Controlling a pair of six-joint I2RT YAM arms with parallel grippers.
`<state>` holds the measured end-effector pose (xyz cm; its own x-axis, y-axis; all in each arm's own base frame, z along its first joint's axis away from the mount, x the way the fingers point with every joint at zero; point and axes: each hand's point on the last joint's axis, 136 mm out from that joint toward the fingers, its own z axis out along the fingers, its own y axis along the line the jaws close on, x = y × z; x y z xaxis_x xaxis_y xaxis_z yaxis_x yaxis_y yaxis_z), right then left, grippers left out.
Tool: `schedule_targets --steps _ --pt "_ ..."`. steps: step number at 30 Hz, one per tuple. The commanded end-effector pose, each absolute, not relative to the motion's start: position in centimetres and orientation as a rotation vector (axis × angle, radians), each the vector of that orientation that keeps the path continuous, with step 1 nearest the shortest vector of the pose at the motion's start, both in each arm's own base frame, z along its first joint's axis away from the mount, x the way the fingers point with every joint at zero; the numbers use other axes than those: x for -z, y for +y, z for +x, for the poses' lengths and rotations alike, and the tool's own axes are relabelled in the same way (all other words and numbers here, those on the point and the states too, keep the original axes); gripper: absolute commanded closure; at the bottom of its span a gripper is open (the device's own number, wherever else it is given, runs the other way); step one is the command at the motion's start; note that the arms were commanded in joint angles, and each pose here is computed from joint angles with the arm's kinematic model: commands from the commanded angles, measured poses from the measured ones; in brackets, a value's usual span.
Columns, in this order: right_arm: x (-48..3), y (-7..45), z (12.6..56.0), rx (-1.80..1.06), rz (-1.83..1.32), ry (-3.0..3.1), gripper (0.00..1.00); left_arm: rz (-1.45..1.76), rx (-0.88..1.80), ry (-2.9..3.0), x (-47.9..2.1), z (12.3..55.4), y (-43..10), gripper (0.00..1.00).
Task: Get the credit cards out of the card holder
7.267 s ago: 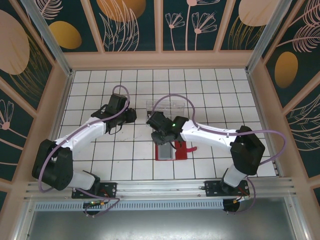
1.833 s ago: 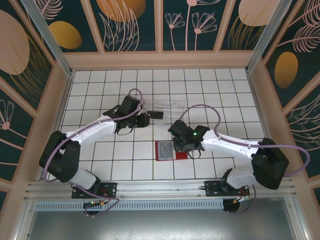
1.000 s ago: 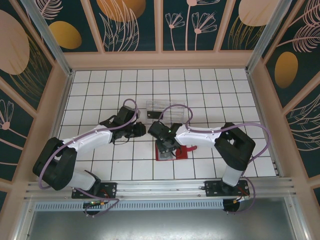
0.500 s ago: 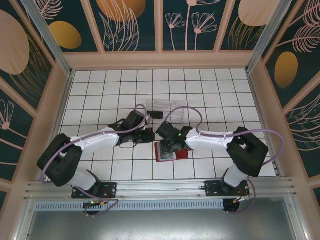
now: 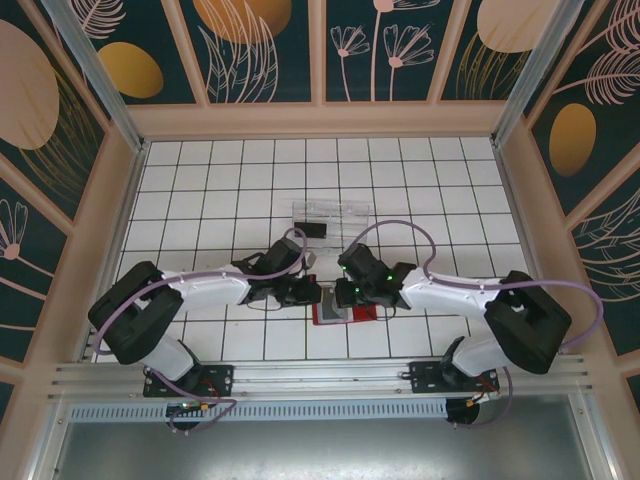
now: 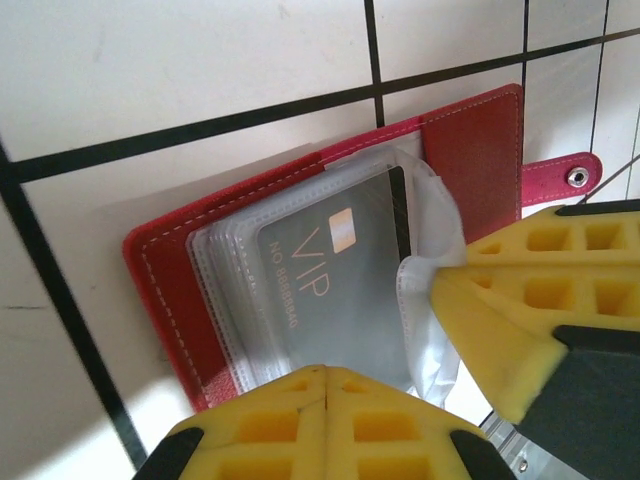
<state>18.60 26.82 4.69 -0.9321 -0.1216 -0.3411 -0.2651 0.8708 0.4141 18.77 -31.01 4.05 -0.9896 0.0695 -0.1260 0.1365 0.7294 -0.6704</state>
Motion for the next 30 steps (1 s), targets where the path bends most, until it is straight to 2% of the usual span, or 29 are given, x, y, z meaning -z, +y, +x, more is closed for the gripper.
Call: schedule_targets --steps 1,12,22,30 --pt "-5.8 27.4 18.6 -0.805 -0.261 2.69 0.93 0.183 1.168 2.827 -4.2 18.5 -32.6 0.98" --pt "-6.1 26.7 18.4 -0.866 -0.224 2.674 0.91 0.223 1.171 2.843 -3.9 18.8 -34.9 0.98" --pt "-9.2 23.1 20.3 -0.774 -0.048 2.586 0.64 0.239 1.178 2.83 -4.9 19.5 -35.7 0.98" --pt "-12.6 15.8 22.2 -0.539 0.199 2.471 0.6 0.344 1.185 2.825 -5.1 20.1 -39.5 0.97"
